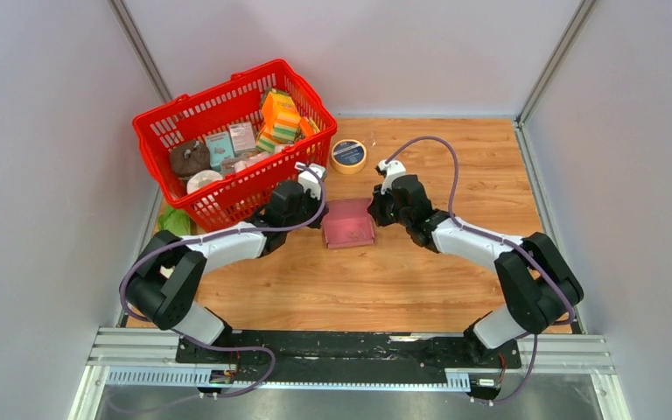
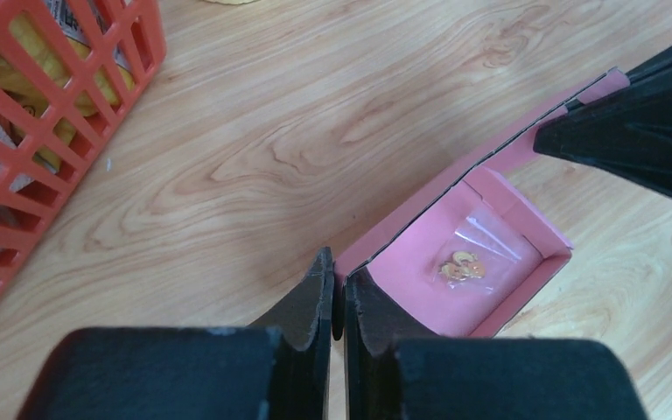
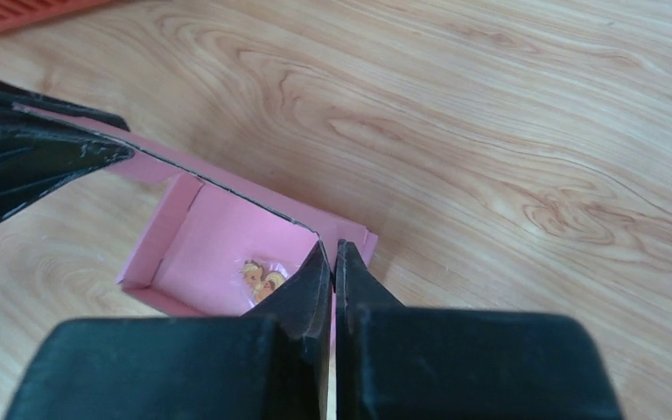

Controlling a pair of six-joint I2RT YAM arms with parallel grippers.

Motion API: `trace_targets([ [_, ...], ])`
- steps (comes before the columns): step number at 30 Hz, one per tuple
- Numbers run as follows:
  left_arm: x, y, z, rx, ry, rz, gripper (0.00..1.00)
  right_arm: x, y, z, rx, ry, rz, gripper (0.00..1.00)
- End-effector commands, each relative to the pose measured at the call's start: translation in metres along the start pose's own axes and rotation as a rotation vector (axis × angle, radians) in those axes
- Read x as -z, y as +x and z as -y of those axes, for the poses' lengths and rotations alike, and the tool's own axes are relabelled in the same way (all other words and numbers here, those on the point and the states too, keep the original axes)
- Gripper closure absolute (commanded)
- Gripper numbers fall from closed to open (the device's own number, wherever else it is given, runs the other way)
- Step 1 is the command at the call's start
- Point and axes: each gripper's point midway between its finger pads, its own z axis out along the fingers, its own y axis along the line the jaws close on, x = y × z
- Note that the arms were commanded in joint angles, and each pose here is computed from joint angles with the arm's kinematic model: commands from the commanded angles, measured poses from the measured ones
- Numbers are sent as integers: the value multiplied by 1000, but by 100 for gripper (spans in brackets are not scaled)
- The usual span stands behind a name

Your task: Fold the paper box

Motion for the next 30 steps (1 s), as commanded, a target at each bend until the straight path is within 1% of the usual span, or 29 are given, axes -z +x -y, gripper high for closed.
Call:
trace_targets([
  [1, 0, -25, 7, 78, -106, 71, 96, 0, -1, -1, -50, 106, 47, 100],
  [3, 2, -24, 3, 84, -168, 90, 96, 3, 0, 5, -54, 164, 67, 100],
  [5, 5, -24, 8, 80, -197, 102, 97, 4, 5, 6, -55, 183, 81, 100],
  [6, 7, -26, 3, 88, -240, 119, 99, 6, 3, 8, -54, 201, 98, 100],
  [7, 8, -29, 4, 88, -250, 130, 100, 6, 4, 8, -49, 207, 108, 100],
  [8, 9, -28, 6, 86, -258, 134, 100, 7, 4, 3, -41, 205, 126, 100],
  [9, 11, -29, 0, 92, -302, 146, 100, 10, 6, 7, -33, 244, 140, 100],
  [11, 13, -33, 1, 91, -320, 157, 100, 13, 6, -1, -20, 245, 164, 100],
  [12, 15, -33, 0, 95, -340, 155, 100, 16, 7, 2, -16, 271, 176, 100],
  [13, 14, -33, 1, 96, -342, 148, 100, 17, 6, 1, -11, 275, 189, 100],
  [14, 14, -41, 2, 103, -343, 156, 100, 19, 5, -6, -1, 265, 207, 100],
  [15, 14, -35, 2, 106, -353, 122, 100, 21, 3, -5, 3, 281, 219, 100],
  [16, 15, -36, 2, 108, -358, 112, 100, 22, 3, -6, 6, 283, 225, 100],
  [17, 15, -41, 2, 119, -367, 117, 100, 22, 3, -11, 14, 275, 231, 100],
  [20, 15, -35, -1, 146, -399, 108, 100, 22, 0, -16, 19, 271, 251, 100],
  [25, 12, -33, -1, 123, -423, 145, 100, 18, 4, -18, 38, 299, 257, 100],
  [26, 12, -26, -1, 114, -422, 140, 100, 18, 5, -20, 42, 297, 262, 100],
  [27, 11, -30, 0, 118, -411, 168, 100, 16, 7, -20, 43, 302, 263, 100],
  [29, 12, -20, -1, 119, -409, 167, 100, 16, 7, -23, 44, 304, 268, 100],
  [30, 12, -22, -1, 124, -402, 186, 100, 16, 9, -20, 46, 323, 271, 100],
])
